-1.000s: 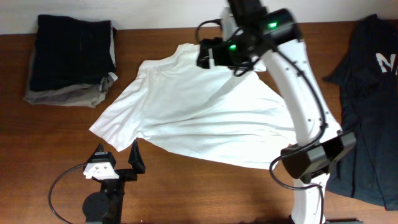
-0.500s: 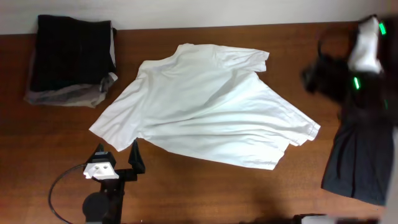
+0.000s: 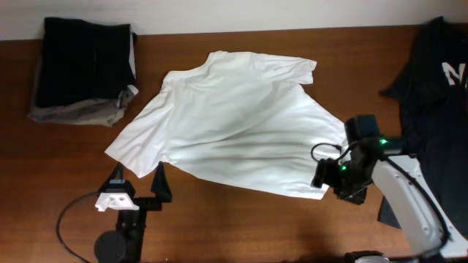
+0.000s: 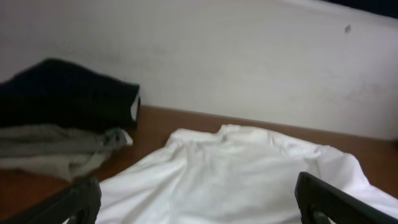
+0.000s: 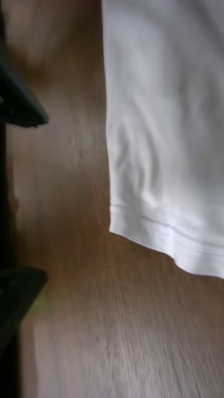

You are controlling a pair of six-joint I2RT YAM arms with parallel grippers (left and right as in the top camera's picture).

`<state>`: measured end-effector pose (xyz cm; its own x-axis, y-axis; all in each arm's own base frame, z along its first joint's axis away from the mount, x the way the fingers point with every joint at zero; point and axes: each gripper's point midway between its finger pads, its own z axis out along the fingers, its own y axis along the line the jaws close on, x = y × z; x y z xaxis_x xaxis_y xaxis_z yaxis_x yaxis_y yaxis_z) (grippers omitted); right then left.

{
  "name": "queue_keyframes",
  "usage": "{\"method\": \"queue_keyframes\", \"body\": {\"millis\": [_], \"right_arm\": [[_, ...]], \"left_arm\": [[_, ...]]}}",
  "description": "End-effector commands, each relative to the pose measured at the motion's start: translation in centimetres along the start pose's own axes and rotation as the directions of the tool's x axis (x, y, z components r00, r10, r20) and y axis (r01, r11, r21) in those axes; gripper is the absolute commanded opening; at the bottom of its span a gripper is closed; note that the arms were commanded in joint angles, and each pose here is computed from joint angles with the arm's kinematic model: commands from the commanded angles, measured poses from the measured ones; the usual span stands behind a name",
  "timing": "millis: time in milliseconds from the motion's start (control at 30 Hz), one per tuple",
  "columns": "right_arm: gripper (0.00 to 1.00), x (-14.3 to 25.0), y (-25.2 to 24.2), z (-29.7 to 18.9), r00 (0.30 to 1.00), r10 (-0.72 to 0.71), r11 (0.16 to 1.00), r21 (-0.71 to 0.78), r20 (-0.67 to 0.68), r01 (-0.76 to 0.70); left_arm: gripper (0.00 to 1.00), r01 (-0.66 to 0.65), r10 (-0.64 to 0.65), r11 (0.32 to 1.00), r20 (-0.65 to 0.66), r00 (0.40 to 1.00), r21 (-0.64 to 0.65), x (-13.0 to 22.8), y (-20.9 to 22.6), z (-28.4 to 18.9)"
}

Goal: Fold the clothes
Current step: 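Grasp the T-shirt's left and right lower edges with both grippers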

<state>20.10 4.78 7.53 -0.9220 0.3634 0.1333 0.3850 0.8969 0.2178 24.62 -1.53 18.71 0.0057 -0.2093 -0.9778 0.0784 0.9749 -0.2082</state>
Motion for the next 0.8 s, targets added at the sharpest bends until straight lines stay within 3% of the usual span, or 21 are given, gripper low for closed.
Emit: {"method": "queue_keyframes", "body": {"millis": [0, 100, 200, 333, 467, 533, 600, 767], "right_arm": [[0.72, 0.4, 0.2, 1.0, 0.999, 0.004, 1.000, -0.008, -0.044, -0.004], [0.73, 0.4, 0.0, 1.2, 0.999, -0.005, 1.000, 0.000, -0.051, 0.005], [0.76, 0.4, 0.0, 1.2, 0.999, -0.005, 1.000, -0.001, -0.049, 0.005], [0.81, 0.7, -0.1, 1.2, 0.998, -0.001, 1.000, 0.004, -0.062, 0.001], [0.88, 0.7, -0.1, 1.2, 0.998, -0.001, 1.000, 0.005, -0.064, 0.001], [0.92, 0.5, 0.0, 1.2, 0.998, -0.004, 1.000, 0.001, -0.055, 0.004], [0.95, 0.1, 0.2, 1.2, 0.999, -0.009, 1.000, -0.007, -0.038, 0.008], [0.96, 0.4, 0.1, 1.2, 0.999, -0.005, 1.000, -0.004, -0.053, 0.004]], "left_arm": [[0.99, 0.014, -0.015, 0.999, -0.027, 1.000, -0.040, -3.3, -0.1, 0.3], [0.99, -0.139, 0.115, 0.987, -0.244, 0.963, -0.082, -4.3, 0.7, 2.8], [0.99, -0.174, 0.093, 0.979, -0.521, 0.849, -0.109, -3.2, 2.2, 6.8], [0.99, -0.206, 0.072, 0.974, -0.737, 0.672, -0.093, -1.4, 3.5, 10.7], [0.99, -0.199, -0.047, 0.959, -0.810, 0.584, -0.200, 0.4, 8.1, 11.4], [0.99, -0.147, -0.076, 0.971, -0.821, 0.566, -0.191, 1.2, 8.1, 11.4], [0.99, -0.192, -0.089, 0.956, -0.840, 0.536, -0.223, 1.8, 9.2, 10.8], [0.99, -0.156, -0.338, 0.873, -0.803, 0.492, -0.463, 4.9, 14.8, 9.8]]}}
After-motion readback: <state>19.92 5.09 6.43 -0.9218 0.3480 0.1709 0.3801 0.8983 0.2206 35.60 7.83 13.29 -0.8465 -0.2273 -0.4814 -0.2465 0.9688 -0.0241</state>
